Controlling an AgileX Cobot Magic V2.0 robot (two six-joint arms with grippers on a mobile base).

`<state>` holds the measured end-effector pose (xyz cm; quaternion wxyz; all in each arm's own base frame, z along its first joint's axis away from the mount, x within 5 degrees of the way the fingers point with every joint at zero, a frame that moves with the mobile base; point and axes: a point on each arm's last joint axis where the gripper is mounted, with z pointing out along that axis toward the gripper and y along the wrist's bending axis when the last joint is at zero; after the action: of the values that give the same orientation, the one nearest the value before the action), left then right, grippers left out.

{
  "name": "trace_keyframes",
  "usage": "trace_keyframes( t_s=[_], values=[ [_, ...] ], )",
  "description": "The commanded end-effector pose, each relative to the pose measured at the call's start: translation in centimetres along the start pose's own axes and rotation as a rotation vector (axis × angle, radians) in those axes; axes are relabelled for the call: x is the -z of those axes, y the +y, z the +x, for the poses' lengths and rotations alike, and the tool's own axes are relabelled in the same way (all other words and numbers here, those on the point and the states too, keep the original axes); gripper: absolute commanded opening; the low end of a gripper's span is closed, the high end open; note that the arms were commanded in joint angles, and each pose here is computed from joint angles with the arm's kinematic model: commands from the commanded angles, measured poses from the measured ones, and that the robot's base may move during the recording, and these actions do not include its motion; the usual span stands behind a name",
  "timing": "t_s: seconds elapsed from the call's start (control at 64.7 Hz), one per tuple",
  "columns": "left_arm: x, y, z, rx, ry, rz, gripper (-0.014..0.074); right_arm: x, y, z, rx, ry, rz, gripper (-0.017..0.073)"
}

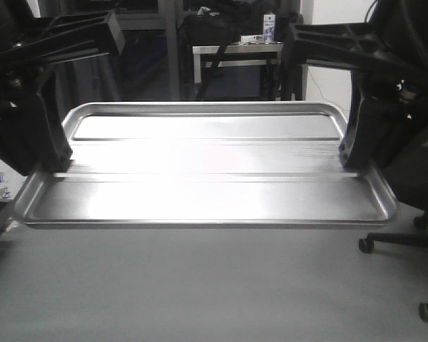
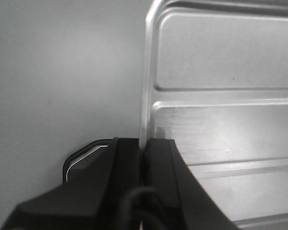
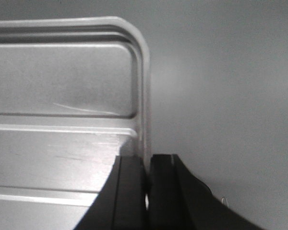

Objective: Grab silver tray and place in blue box
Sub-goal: 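Carry the held tray level while the base drives to the bins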

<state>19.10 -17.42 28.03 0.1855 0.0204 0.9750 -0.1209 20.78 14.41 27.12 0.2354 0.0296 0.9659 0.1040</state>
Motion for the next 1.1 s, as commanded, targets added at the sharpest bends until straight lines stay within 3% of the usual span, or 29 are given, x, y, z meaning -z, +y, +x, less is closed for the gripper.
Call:
trace_keyframes(
  t_s=[0.0, 1.081],
  values=[
    [1.36, 0.02, -0.39, -0.016, -0.044, 0.008, -0.0104, 1.33, -0.21, -0.89, 0.040, -0.073, 0.000, 0.0050],
    [1.36, 0.03, -0.40, -0.017, -0.045, 0.007, -0.0104, 1.33, -0.21, -0.89, 0.040, -0.073, 0.000, 0.0050]
  ],
)
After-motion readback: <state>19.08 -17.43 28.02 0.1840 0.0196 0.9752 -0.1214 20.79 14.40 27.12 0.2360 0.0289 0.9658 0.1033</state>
